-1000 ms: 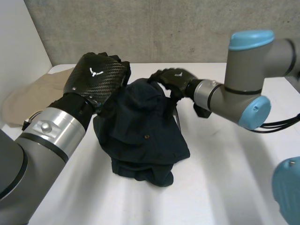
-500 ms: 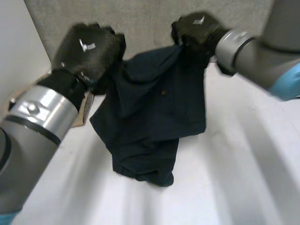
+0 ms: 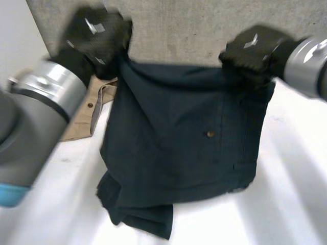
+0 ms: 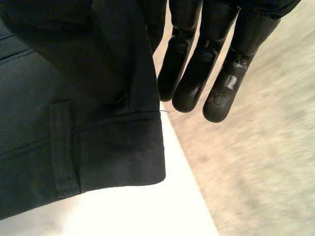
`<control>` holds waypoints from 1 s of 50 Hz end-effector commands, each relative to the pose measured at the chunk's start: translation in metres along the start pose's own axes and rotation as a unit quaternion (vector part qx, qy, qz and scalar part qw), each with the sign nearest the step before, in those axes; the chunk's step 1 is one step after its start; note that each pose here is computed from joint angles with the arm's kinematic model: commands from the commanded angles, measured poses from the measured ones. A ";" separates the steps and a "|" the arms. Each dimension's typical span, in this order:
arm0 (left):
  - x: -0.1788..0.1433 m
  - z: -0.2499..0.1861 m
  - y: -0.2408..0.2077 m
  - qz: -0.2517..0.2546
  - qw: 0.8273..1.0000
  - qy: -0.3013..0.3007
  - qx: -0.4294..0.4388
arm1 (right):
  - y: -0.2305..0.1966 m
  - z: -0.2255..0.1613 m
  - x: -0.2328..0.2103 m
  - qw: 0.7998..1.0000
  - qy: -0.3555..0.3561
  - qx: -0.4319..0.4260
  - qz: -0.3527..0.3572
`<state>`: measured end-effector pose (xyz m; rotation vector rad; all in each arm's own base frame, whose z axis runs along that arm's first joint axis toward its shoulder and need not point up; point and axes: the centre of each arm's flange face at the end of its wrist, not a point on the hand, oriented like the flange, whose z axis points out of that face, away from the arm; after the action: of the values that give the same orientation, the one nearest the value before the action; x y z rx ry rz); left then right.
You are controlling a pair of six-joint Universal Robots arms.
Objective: Fold the laundry.
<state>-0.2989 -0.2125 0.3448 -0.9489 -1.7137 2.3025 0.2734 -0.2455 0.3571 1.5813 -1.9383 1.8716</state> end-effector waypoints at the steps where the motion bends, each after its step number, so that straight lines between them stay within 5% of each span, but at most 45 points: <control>1: 0.029 0.044 0.071 0.041 0.996 0.034 -0.075 | 0.038 0.061 -0.017 0.999 -0.018 -0.046 0.007; 5: 0.029 0.077 0.075 0.050 0.998 0.011 -0.029 | 0.043 0.099 -0.009 0.998 0.046 -0.019 0.031; 10: -0.007 0.118 0.036 0.077 0.983 -0.099 0.135 | 0.025 0.127 0.023 0.983 0.159 0.073 0.052; 17: -0.047 0.126 -0.034 0.091 0.922 -0.209 0.313 | -0.043 0.113 0.085 0.903 0.330 0.274 0.029; 20: -0.052 0.123 -0.043 0.092 0.918 -0.215 0.322 | -0.063 0.094 0.098 0.875 0.364 0.317 0.023; 28: -0.026 0.107 -0.006 0.089 0.946 -0.168 0.262 | -0.036 0.096 0.064 0.915 0.307 0.260 0.032; 37: 0.039 0.057 0.099 0.083 0.995 -0.036 0.048 | 0.047 0.110 -0.006 0.970 0.199 0.128 0.049; 41: 0.068 0.024 0.134 0.080 0.995 0.028 -0.047 | 0.099 0.103 -0.059 0.992 0.109 0.026 0.063; 50: 0.100 -0.025 0.168 0.088 0.978 0.109 -0.157 | 0.143 0.079 -0.122 0.996 -0.017 -0.048 0.066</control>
<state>-0.3243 -0.2302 0.1674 -1.3124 -1.9223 2.1025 0.2950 -0.2888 0.1866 1.3506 -2.0611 1.9192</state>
